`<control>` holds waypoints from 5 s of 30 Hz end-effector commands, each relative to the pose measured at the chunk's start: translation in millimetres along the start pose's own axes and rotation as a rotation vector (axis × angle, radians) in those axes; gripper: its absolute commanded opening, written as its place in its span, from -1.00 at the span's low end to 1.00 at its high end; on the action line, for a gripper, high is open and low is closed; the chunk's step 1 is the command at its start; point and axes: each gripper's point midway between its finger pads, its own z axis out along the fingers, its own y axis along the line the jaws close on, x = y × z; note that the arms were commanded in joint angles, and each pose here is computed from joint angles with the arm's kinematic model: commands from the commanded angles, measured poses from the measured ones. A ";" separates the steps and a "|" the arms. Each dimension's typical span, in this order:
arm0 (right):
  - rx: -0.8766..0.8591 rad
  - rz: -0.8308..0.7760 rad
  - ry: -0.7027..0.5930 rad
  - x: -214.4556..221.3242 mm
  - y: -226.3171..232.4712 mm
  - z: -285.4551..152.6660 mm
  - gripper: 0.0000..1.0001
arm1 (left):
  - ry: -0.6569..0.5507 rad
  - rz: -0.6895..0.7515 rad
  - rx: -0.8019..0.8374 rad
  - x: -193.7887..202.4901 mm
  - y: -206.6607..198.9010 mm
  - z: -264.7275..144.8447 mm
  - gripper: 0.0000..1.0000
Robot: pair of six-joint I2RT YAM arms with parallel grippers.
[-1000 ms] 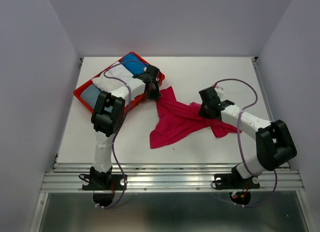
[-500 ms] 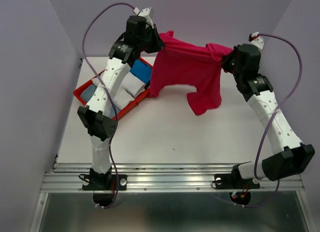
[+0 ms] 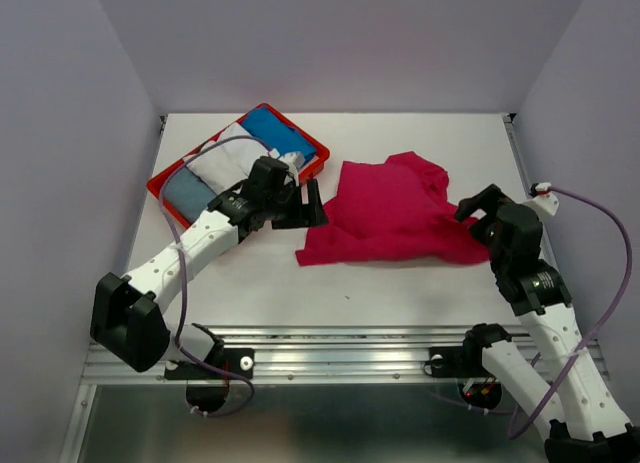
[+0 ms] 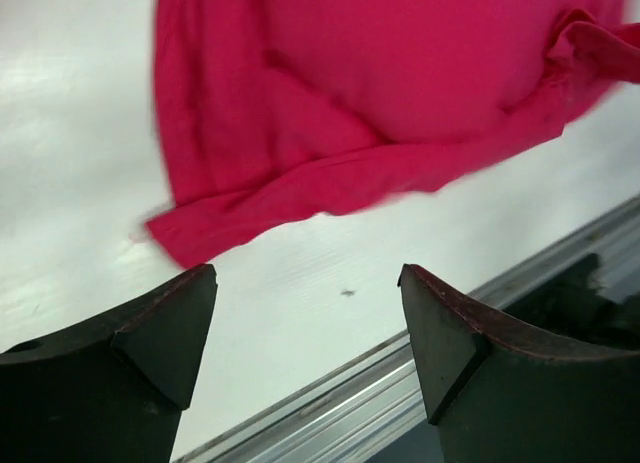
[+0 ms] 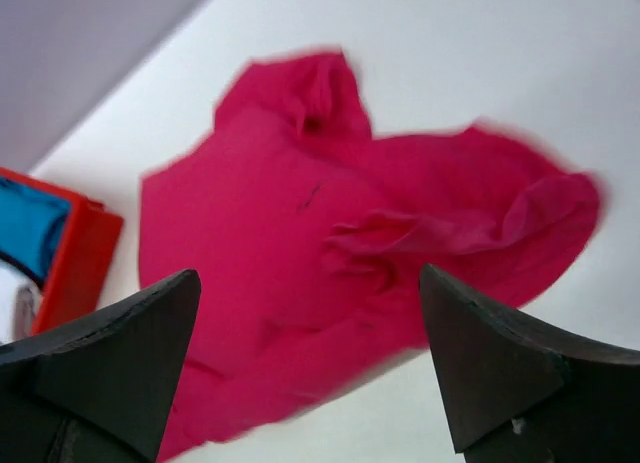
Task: Roll the t-shirts
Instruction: Flatten out the T-shirt at the center of the board, then move the bin to the corner of the board, then fold the T-shirt at the center of the board.
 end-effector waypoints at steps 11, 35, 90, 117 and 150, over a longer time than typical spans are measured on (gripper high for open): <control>0.148 0.003 0.099 25.3 -13.9 25.8 1.00 | -0.079 -0.129 -0.416 -48.4 114.5 -9.9 0.24; 0.016 0.042 0.222 66.0 10.2 45.8 1.00 | 0.149 -0.248 -0.798 28.2 259.0 -9.1 0.17; 0.019 -0.046 0.462 125.9 -1.0 47.9 1.00 | 0.315 0.044 -0.461 98.9 70.4 67.9 0.28; -0.004 -0.083 0.518 133.1 -1.1 39.8 1.00 | 0.265 -0.514 -0.447 118.7 84.9 59.6 0.27; 0.008 -0.105 0.546 141.7 -6.9 40.8 1.00 | 0.213 -0.534 -0.545 116.2 112.2 65.6 0.38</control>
